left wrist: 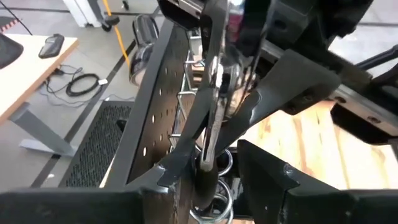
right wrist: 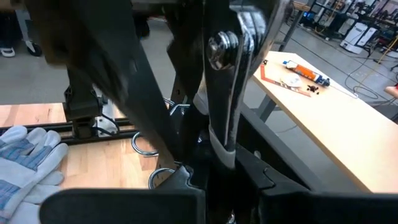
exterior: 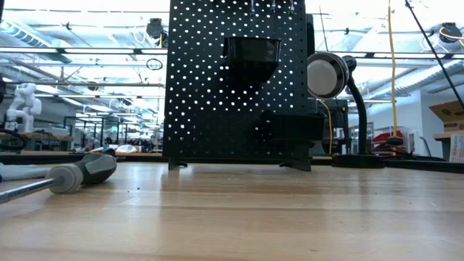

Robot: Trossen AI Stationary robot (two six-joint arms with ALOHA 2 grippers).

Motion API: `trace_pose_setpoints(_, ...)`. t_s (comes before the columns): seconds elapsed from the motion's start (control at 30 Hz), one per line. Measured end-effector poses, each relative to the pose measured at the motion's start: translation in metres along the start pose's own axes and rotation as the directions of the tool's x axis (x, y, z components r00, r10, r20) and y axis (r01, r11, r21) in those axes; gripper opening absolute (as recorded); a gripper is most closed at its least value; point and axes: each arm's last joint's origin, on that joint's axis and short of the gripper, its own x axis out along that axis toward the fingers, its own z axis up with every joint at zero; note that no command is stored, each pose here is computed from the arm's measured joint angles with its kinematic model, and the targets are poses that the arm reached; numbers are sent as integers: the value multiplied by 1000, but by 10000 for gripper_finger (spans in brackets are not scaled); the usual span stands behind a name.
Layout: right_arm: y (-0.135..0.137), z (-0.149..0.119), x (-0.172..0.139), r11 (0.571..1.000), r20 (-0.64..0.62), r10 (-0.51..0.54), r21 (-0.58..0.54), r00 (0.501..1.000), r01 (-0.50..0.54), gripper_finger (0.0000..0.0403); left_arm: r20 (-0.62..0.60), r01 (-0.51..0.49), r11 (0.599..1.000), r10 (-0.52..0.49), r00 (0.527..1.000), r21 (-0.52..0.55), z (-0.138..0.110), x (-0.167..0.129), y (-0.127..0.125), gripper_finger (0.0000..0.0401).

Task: Hang tools onto peg board
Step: Hang the black pliers on the black pegboard

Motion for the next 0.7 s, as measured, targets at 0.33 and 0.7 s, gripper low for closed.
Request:
trace_pose_setpoints(0.33, 0, -1, 0, 1000, -14, 2, -21, 1000, -2, 24, -56, 0, 998, 4, 998, 70, -4, 16, 0, 90)
trace_pose_setpoints(0.7, 0, -1, 1, 1000, -11, 2, -28, 1000, -3, 24, -61, 11, 998, -7, 998, 66, -4, 9, -1, 44)
